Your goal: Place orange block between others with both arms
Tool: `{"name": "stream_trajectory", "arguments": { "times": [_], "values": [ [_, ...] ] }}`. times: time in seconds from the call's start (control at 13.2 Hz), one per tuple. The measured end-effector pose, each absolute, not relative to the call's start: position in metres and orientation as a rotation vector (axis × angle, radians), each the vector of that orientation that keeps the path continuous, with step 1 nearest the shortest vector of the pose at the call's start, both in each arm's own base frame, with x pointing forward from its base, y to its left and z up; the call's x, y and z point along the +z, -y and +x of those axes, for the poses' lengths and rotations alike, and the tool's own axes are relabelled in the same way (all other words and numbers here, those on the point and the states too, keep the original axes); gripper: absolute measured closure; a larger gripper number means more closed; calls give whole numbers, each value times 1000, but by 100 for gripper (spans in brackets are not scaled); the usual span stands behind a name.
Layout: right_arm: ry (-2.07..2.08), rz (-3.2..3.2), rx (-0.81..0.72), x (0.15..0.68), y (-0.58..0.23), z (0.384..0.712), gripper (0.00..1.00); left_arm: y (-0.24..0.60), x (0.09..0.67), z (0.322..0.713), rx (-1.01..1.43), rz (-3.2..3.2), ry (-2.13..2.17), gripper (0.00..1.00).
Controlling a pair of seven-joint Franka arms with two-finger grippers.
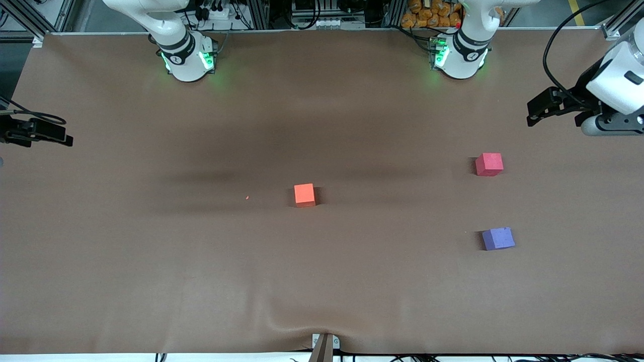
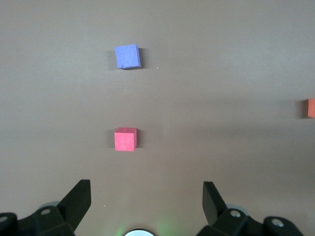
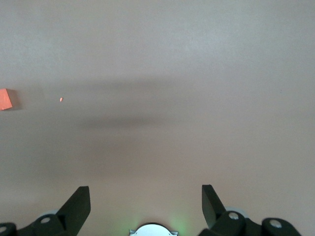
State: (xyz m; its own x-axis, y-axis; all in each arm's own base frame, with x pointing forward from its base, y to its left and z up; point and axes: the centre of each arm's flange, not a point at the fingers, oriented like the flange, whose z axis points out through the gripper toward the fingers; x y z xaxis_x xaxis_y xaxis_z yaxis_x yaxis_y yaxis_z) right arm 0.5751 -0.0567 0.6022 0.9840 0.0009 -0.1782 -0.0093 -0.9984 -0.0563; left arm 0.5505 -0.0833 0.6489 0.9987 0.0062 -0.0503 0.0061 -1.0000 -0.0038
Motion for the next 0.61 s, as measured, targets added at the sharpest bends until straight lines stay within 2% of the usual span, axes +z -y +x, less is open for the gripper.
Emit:
{"name": "stream_trajectory", "arguments": {
  "times": [0.23, 0.38, 0.61],
  "values": [
    [9, -3078, 276, 608, 51, 574, 0, 126, 600, 572, 150, -3138, -50, 0],
    [11, -3105, 279, 610, 52, 574, 0, 208, 546, 583, 179, -3136, -83, 0],
    [20, -3113, 282, 610, 49, 574, 0, 344, 456, 572, 163, -3147, -105, 0]
  ]
}}
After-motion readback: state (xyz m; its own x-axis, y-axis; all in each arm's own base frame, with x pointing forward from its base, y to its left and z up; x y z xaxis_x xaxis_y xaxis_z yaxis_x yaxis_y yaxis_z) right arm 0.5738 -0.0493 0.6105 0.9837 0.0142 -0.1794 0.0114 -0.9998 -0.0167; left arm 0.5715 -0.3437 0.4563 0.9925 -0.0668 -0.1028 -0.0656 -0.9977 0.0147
